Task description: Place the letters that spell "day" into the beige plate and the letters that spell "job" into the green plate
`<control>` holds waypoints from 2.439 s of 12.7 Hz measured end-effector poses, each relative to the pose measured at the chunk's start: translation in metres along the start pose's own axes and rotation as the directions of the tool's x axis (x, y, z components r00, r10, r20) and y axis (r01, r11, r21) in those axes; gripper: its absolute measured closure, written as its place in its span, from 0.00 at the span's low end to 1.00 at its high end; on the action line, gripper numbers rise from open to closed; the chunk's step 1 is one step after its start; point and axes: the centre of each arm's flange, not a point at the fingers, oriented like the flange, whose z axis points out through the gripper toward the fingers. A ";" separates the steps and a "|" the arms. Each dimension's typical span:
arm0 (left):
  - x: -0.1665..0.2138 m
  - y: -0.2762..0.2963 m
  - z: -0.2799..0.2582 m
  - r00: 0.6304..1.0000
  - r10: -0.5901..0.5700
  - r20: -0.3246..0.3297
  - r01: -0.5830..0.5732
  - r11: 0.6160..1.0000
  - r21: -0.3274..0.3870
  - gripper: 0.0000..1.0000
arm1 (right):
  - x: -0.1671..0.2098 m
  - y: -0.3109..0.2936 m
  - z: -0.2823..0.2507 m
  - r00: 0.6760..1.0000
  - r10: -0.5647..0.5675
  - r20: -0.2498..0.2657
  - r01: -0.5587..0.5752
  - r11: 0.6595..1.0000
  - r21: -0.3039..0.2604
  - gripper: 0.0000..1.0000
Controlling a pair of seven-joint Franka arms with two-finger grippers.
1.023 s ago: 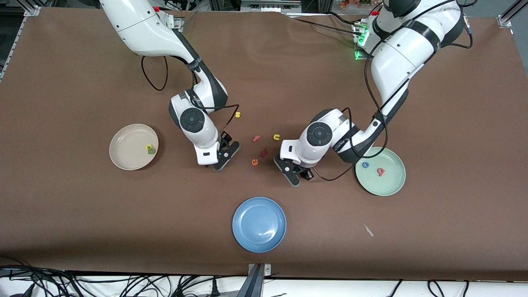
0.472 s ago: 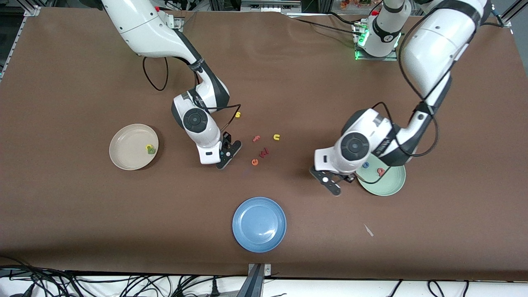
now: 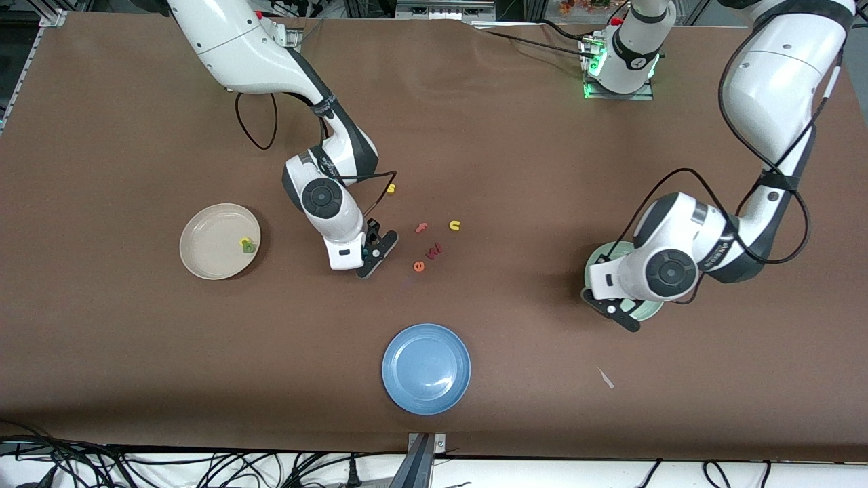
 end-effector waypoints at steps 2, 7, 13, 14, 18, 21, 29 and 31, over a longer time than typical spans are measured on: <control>-0.018 -0.021 0.021 0.999 0.000 0.045 0.001 1.000 -0.028 0.92 | 0.000 0.000 0.000 1.000 0.000 0.000 0.000 1.000 0.000 0.75; -0.042 -0.027 0.060 0.996 0.024 0.088 -0.010 0.987 -0.159 0.92 | -0.005 0.021 -0.008 0.997 0.074 -0.001 -0.074 0.997 0.012 0.75; -0.038 -0.018 0.071 0.997 0.035 0.062 -0.024 0.986 -0.165 0.88 | -0.093 0.145 -0.072 0.919 0.367 0.145 -0.381 0.921 0.086 0.75; -0.037 -0.019 0.070 0.998 0.034 0.059 -0.024 0.986 -0.165 0.79 | -0.110 0.160 -0.073 0.896 0.405 0.181 -0.423 0.903 0.074 0.75; -0.033 -0.018 0.044 0.999 0.028 0.016 -0.025 0.988 -0.155 0.35 | -0.176 0.210 -0.070 0.779 0.568 0.266 -0.591 0.806 0.010 0.75; -0.036 -0.008 -0.013 1.000 0.018 -0.015 -0.021 0.987 -0.160 0.01 | -0.190 0.213 -0.062 0.750 0.595 0.289 -0.621 0.784 -0.001 0.69; -0.094 0.052 -0.190 0.989 -0.145 -0.007 0.143 0.981 -0.134 0.00 | -0.174 0.223 -0.110 0.746 0.598 0.293 -0.627 0.779 0.006 0.00; -0.114 0.067 -0.226 0.985 -0.169 -0.033 0.166 0.983 -0.080 0.00 | -0.177 0.223 -0.117 0.730 0.604 0.319 -0.639 0.769 0.008 0.00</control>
